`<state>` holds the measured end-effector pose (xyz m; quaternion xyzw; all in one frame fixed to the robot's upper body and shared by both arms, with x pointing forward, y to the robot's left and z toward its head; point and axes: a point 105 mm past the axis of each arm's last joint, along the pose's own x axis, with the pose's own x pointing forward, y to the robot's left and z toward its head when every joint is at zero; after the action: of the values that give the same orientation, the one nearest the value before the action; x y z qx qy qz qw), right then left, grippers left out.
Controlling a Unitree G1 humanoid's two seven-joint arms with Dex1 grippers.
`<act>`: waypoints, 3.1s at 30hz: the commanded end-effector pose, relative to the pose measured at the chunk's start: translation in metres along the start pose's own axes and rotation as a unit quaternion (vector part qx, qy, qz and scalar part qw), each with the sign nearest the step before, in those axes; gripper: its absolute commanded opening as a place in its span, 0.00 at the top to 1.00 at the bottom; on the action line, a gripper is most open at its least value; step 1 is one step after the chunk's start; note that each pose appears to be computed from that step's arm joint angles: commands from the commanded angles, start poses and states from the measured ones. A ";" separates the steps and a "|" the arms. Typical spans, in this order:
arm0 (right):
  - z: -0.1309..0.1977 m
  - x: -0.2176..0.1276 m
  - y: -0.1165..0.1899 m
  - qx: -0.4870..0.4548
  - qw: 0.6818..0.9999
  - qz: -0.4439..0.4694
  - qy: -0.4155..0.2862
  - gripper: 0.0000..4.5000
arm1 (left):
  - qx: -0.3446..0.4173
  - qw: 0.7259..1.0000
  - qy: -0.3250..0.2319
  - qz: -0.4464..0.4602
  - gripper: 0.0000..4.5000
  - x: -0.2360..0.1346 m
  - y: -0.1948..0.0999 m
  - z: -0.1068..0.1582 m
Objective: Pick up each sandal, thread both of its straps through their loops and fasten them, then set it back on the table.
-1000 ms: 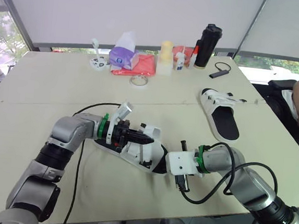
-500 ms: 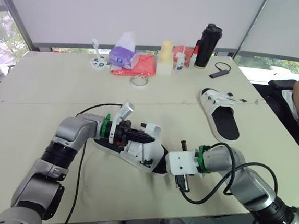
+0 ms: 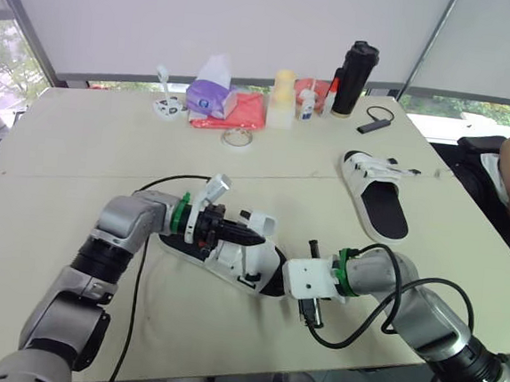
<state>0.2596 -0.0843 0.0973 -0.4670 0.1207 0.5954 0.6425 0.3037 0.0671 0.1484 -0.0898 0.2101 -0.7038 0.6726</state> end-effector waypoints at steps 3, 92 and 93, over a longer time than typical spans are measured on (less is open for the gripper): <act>-0.014 0.006 0.015 0.023 0.999 0.032 0.026 1.00 | 0.007 1.000 -0.021 -0.011 0.99 -0.003 -0.006 0.015; -0.015 0.008 0.016 0.025 0.999 0.026 0.028 1.00 | -0.036 0.993 -0.062 0.088 0.30 0.010 -0.027 -0.004; -0.015 0.008 0.016 0.025 0.999 0.026 0.028 1.00 | -0.037 0.993 -0.064 0.089 0.30 0.010 -0.027 -0.004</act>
<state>0.2592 -0.0852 0.0962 -0.4700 0.1204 0.5867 0.6484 0.2794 0.0587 0.1453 -0.1415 0.2198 -0.6194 0.7402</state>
